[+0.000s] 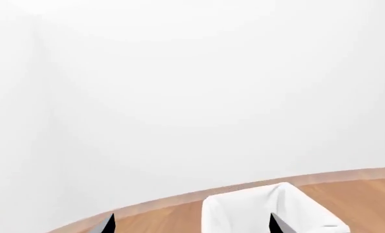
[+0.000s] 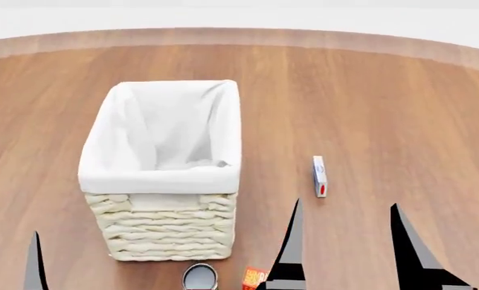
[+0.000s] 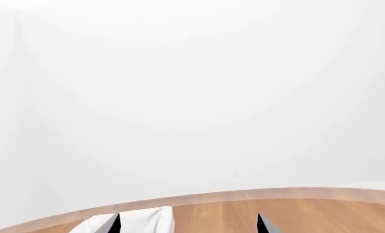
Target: Pick up the alphabet soup and put it in the basket.
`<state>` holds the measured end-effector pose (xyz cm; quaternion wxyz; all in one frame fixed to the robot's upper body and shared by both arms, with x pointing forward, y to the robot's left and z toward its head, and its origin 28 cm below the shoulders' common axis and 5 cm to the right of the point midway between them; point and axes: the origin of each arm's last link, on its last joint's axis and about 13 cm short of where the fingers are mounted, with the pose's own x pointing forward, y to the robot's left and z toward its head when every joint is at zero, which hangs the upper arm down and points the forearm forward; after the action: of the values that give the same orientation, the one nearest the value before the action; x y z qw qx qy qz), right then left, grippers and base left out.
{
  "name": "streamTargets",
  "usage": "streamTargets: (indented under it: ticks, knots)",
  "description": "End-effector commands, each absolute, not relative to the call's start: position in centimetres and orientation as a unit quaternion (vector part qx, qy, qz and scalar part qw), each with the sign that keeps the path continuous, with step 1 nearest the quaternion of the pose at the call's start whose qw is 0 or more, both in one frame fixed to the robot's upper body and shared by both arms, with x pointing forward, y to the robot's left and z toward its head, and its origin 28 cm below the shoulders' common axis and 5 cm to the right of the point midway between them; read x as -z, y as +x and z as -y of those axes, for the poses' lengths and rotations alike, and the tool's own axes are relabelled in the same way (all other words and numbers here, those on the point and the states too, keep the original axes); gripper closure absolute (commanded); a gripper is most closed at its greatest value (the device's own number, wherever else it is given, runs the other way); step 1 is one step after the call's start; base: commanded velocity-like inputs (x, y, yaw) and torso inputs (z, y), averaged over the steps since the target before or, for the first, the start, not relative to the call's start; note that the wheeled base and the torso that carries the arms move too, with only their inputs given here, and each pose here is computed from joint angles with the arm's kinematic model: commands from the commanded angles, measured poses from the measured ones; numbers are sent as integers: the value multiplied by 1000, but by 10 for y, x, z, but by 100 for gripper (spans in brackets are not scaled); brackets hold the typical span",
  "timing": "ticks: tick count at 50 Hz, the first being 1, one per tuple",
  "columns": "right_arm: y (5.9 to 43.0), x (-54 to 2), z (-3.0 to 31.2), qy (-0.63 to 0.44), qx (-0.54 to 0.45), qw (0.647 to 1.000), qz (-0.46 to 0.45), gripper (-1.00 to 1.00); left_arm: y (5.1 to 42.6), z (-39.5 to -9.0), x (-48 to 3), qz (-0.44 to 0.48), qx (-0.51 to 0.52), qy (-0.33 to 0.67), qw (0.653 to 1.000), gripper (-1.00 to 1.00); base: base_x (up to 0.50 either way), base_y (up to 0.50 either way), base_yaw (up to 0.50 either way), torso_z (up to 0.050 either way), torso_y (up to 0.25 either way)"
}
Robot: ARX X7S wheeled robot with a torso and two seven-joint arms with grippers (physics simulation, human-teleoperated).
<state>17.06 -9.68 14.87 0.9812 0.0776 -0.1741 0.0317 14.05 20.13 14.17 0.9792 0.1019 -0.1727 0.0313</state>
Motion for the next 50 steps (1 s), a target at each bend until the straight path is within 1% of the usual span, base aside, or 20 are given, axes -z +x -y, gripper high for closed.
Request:
streamTargets:
  ticks: [1, 7, 12, 44, 45, 46, 50]
  knots:
    - [170, -149, 97, 80, -34, 981, 174, -100, 141, -201, -142, 172, -32, 103, 979, -100, 500, 0, 0, 0, 0]
    - [170, -149, 97, 88, -32, 980, 176, -100, 141, -201, -141, 172, -32, 103, 979, -100, 500, 0, 0, 0, 3]
    - [170, -149, 98, 94, -34, 980, 172, -100, 141, -201, -141, 172, -32, 102, 979, -100, 0, 49, 0, 0, 0]
    - [171, -149, 98, 94, -32, 981, 168, -100, 141, -201, -141, 170, -30, 102, 980, -100, 0, 500, 0, 0, 0]
    - [170, -149, 98, 90, -32, 980, 173, -100, 141, -201, -141, 169, -31, 102, 980, -100, 0, 51, 0, 0, 0]
    - [169, -149, 98, 107, -41, 979, 168, -100, 141, -201, -141, 169, -31, 102, 980, -100, 0, 0, 0, 0, 0]
    - [170, -150, 98, 100, -34, 980, 172, -100, 141, -201, -141, 169, -32, 101, 980, -100, 0, 0, 0, 0, 0]
